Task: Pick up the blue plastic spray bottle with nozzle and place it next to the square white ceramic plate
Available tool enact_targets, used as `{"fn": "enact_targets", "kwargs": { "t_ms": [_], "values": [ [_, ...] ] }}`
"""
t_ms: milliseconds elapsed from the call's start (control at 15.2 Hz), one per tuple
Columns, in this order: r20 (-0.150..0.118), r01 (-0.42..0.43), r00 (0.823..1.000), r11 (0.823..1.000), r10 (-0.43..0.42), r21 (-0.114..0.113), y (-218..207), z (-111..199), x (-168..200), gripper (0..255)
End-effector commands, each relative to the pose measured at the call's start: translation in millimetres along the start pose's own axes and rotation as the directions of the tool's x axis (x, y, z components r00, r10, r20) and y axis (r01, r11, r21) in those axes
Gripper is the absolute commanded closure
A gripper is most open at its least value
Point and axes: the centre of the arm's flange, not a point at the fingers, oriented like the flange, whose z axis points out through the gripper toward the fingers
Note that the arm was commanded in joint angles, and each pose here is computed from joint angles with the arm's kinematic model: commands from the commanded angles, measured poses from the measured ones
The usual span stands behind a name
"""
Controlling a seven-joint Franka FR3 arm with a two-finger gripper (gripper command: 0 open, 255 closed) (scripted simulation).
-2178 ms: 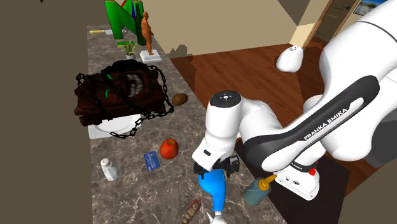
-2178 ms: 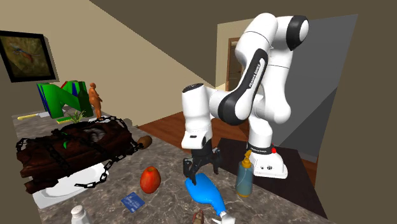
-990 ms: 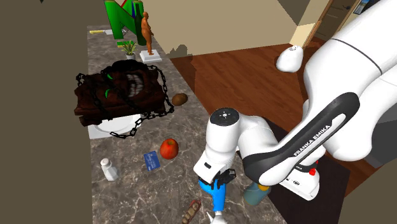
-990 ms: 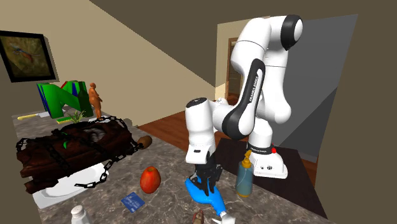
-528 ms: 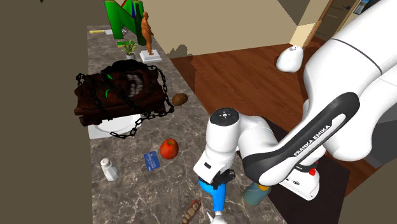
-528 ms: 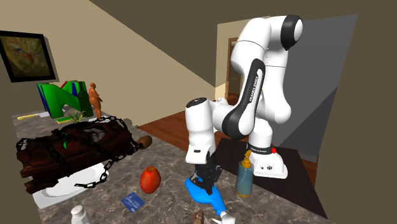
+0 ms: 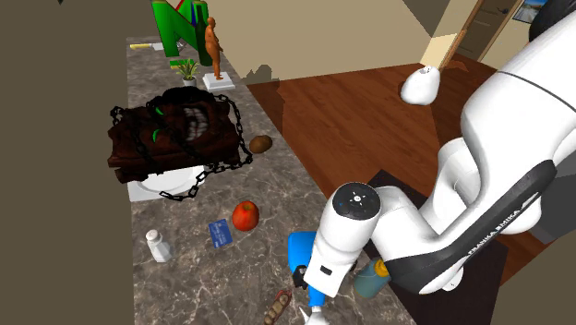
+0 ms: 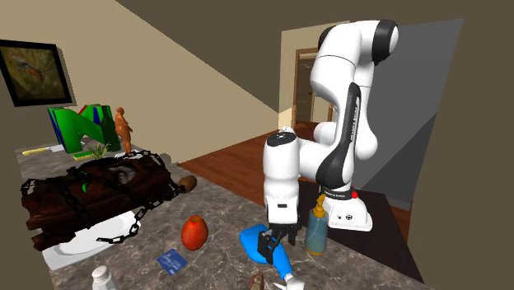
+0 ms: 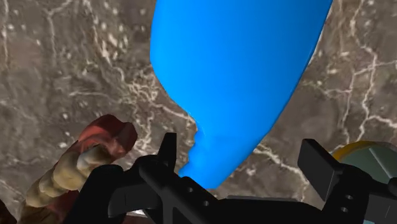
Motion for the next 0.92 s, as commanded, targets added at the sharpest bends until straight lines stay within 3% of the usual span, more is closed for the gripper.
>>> {"fn": "enact_targets", "kwargs": {
  "t_ms": [0, 198, 660, 726, 858],
  "values": [
    [0.002, 0.004, 1.000, 1.000, -0.004, -0.002, 0, 10, 0, 0],
    [0.002, 0.004, 1.000, 1.000, -0.004, -0.002, 0, 23, 0, 0],
    [0.002, 0.004, 1.000, 1.000, -0.004, -0.002, 0, 23, 0, 0],
    [0.002, 0.004, 1.000, 1.000, -0.004, -0.002, 0, 23, 0, 255],
    [0.002, 0.004, 1.000, 1.000, -0.004, -0.002, 0, 23, 0, 255]
  ]
}}
